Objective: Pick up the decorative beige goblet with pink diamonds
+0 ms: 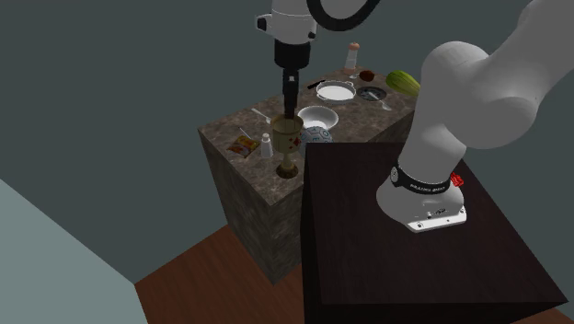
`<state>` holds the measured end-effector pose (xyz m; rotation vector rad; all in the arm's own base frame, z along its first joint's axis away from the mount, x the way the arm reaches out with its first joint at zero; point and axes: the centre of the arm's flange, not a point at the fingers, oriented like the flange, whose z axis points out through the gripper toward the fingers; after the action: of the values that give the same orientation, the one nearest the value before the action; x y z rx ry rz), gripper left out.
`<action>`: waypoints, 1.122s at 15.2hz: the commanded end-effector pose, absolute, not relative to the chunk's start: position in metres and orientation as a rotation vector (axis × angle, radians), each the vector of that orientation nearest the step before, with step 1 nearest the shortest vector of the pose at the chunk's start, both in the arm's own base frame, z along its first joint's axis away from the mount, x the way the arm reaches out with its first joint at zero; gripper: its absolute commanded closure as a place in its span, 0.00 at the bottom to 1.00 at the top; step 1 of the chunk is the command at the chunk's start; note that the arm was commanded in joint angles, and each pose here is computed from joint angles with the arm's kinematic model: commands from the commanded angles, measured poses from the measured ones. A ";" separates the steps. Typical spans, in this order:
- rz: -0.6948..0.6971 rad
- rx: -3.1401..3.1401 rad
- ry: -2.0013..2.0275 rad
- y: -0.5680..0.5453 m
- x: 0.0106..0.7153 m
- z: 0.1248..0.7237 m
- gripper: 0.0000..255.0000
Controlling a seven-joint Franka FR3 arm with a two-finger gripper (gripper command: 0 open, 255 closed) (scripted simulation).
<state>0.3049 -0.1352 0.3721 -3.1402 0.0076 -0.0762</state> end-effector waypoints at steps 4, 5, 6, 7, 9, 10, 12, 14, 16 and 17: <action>-0.081 -3.144 -0.058 -0.174 0.302 0.322 0.00; -0.081 -3.144 -0.071 -0.182 0.302 0.312 0.00; -0.081 -3.144 -0.084 -0.190 0.302 0.301 0.00; -0.081 -3.145 -0.096 -0.198 0.302 0.291 0.00; -0.081 -3.145 -0.122 -0.214 0.303 0.270 0.00; -0.081 -3.145 -0.134 -0.222 0.303 0.260 0.00; -0.081 -3.145 -0.160 -0.238 0.303 0.239 0.00; -0.081 -3.145 -0.176 -0.249 0.304 0.226 0.00; -0.081 -3.145 -0.176 -0.249 0.304 0.215 0.00; -0.081 -3.145 -0.176 -0.249 0.304 0.210 0.00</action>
<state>0.3039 -0.2465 0.2152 -3.1436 -0.1790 -0.0792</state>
